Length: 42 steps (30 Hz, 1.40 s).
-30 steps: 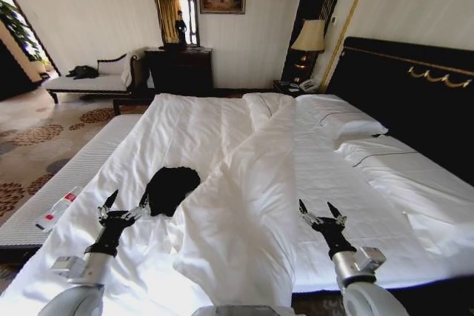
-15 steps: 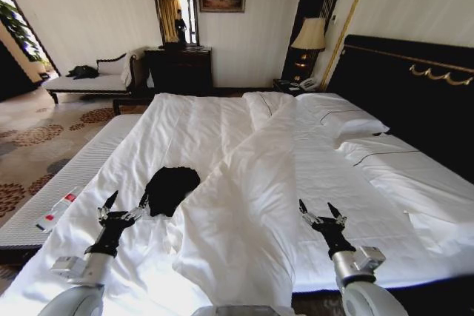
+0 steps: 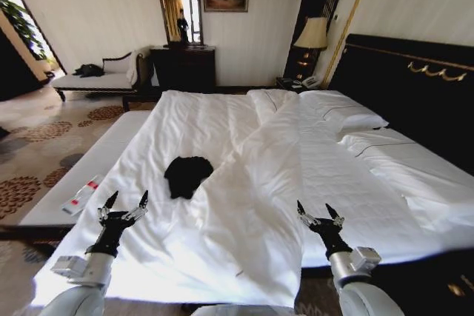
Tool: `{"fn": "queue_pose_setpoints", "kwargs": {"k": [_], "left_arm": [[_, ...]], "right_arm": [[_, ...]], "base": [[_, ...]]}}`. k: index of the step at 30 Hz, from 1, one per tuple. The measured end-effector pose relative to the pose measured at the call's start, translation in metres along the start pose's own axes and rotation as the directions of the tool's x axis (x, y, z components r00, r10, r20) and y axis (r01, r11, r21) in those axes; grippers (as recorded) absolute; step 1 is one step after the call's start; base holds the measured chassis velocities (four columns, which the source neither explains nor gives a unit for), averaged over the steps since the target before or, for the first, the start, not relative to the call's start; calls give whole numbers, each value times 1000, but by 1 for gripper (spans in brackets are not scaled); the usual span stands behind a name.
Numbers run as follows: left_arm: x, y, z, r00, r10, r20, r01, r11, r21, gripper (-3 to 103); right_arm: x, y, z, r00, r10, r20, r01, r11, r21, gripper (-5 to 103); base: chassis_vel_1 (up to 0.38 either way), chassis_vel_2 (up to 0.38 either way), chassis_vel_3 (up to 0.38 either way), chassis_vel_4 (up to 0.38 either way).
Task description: Fold the clothes on the bed.
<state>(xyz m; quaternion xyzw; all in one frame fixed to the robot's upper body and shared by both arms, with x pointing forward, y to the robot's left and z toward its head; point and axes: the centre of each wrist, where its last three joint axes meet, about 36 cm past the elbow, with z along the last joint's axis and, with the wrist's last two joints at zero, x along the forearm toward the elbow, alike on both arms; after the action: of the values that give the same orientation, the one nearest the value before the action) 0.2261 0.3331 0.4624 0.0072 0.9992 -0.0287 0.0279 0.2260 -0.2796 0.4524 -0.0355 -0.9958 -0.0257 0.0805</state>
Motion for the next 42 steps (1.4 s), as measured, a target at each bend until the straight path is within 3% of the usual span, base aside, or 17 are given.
{"fn": "queue_pose_setpoints", "kwargs": {"k": [42], "left_arm": [[3,0,3,1000,-7,-2,7,1000,-4,99]], "right_arm": [[1,4,1,1000,1,-4,-1,1000,24,100]], "base": [[73,80,-71,-81]]}}
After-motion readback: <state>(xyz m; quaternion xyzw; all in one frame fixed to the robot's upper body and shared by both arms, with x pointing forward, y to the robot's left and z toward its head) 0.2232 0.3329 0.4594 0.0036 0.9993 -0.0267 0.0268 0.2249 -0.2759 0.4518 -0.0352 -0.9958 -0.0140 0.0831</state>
